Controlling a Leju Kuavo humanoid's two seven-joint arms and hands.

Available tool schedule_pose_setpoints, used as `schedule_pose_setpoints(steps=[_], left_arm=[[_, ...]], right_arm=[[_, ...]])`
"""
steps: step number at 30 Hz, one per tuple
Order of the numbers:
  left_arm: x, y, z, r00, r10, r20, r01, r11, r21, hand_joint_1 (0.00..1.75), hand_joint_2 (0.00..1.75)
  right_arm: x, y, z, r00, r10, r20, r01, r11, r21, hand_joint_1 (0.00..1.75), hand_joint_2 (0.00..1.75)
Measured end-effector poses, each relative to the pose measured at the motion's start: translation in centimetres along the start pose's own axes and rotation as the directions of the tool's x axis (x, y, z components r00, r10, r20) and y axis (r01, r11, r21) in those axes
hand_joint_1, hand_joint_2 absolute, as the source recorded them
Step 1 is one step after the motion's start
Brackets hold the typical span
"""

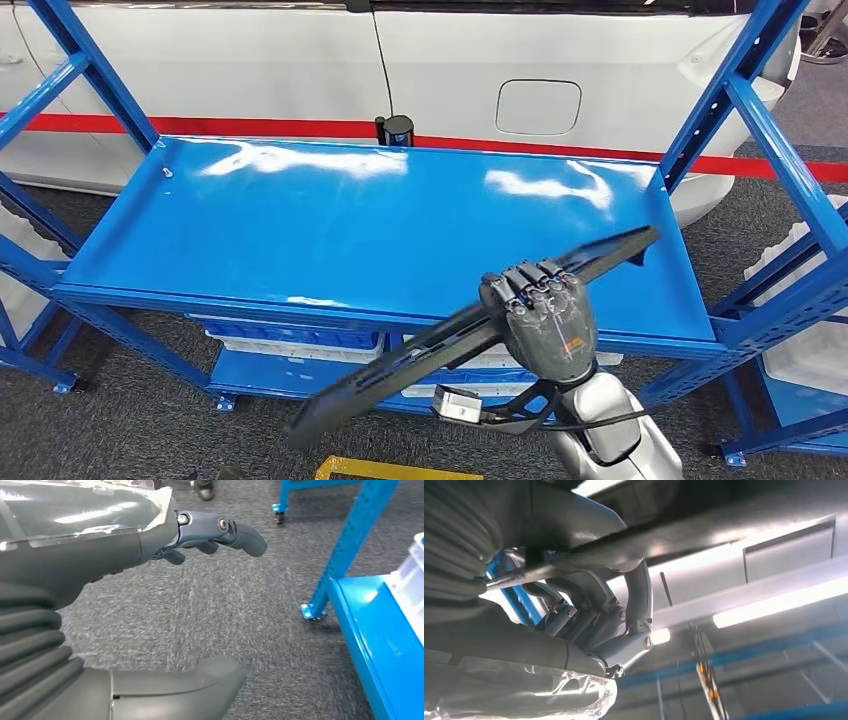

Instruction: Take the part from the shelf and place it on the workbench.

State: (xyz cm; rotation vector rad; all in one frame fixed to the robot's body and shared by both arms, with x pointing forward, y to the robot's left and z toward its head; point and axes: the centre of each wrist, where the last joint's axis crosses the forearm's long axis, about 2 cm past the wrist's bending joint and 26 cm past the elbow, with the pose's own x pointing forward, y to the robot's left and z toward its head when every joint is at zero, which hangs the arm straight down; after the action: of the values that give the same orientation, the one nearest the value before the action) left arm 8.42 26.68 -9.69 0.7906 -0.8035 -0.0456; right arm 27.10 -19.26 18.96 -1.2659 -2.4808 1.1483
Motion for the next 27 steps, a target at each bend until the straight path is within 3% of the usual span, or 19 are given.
schedule_pose_setpoints(steps=[6,19,27], left_arm=[[-0.1,0.0,0.1,0.998,0.036,-0.05,-0.035,0.999,0.033,0.0,1.75],[0.0,-0.3,0.3,0.997,0.043,-0.063,-0.041,0.999,0.03,0.0,1.75],[0.1,-0.8,0.7,0.993,0.073,-0.093,-0.076,0.997,-0.029,0.0,1.75]], right_arm=[[-0.3,-1.2,-0.4,1.0,0.016,0.018,-0.015,0.999,-0.044,1.75,1.75],[0.2,-1.9,0.3,0.999,0.042,0.012,-0.042,0.998,-0.042,1.75,1.75],[0.6,-2.0,0.9,0.998,0.059,0.011,-0.058,0.998,-0.031,1.75,1.75]])
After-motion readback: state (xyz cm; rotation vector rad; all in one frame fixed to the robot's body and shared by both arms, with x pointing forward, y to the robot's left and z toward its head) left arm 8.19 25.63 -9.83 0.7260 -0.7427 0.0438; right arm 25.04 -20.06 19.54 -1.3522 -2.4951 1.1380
